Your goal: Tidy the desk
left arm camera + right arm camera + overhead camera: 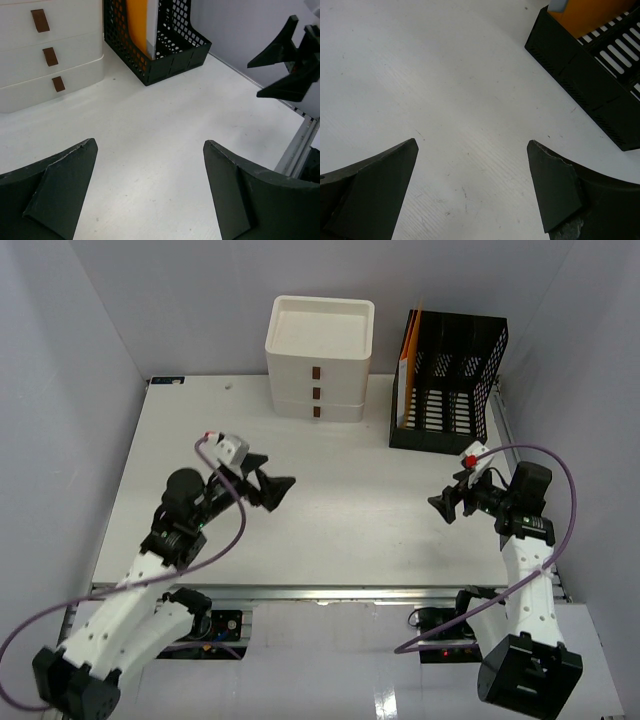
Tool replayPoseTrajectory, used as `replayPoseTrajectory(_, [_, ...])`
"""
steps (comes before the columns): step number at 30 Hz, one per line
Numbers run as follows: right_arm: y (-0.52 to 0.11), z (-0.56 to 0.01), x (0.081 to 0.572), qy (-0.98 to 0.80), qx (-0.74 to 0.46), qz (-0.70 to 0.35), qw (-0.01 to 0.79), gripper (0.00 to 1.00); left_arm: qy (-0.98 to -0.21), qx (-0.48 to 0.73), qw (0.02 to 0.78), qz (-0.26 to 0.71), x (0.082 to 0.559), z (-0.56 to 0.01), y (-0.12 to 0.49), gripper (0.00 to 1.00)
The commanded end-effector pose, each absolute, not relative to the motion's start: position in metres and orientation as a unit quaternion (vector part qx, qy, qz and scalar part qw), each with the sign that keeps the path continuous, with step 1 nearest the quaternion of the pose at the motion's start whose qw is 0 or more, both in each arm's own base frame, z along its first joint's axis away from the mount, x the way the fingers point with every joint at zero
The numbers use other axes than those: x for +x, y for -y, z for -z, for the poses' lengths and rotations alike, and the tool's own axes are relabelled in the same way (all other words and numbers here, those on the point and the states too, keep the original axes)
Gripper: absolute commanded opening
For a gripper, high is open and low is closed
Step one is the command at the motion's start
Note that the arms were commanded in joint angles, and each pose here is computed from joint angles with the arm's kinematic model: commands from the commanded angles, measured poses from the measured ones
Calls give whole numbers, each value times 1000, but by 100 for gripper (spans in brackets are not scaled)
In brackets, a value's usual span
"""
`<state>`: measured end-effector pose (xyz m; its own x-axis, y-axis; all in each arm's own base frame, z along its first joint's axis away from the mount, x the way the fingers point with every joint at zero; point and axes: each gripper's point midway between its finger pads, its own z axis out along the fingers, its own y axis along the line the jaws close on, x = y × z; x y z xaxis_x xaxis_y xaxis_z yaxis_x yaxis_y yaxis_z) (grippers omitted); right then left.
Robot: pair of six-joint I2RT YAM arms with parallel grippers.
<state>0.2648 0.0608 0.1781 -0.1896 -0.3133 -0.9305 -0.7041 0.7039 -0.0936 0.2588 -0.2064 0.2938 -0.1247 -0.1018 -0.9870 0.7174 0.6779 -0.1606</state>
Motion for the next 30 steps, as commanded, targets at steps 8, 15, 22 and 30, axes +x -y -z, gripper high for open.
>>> replayPoseTrajectory(8, [-45, -192, 264, -789, -244, -158, 541, 90, -685, 244, 621, 292, 201, -246, 166, 98])
replayPoseTrajectory(15, [-39, -175, 262, -804, -187, -156, 542, 90, -691, 235, 622, 284, 201, -244, 161, 98])
replayPoseTrajectory(22, [-24, -185, 266, -802, -143, -112, 570, 90, -695, 227, 623, 277, 203, -243, 158, 98])
replayPoseTrajectory(30, [-11, -186, 270, -810, -94, -93, 571, 90, -702, 223, 620, 271, 206, -240, 157, 98])
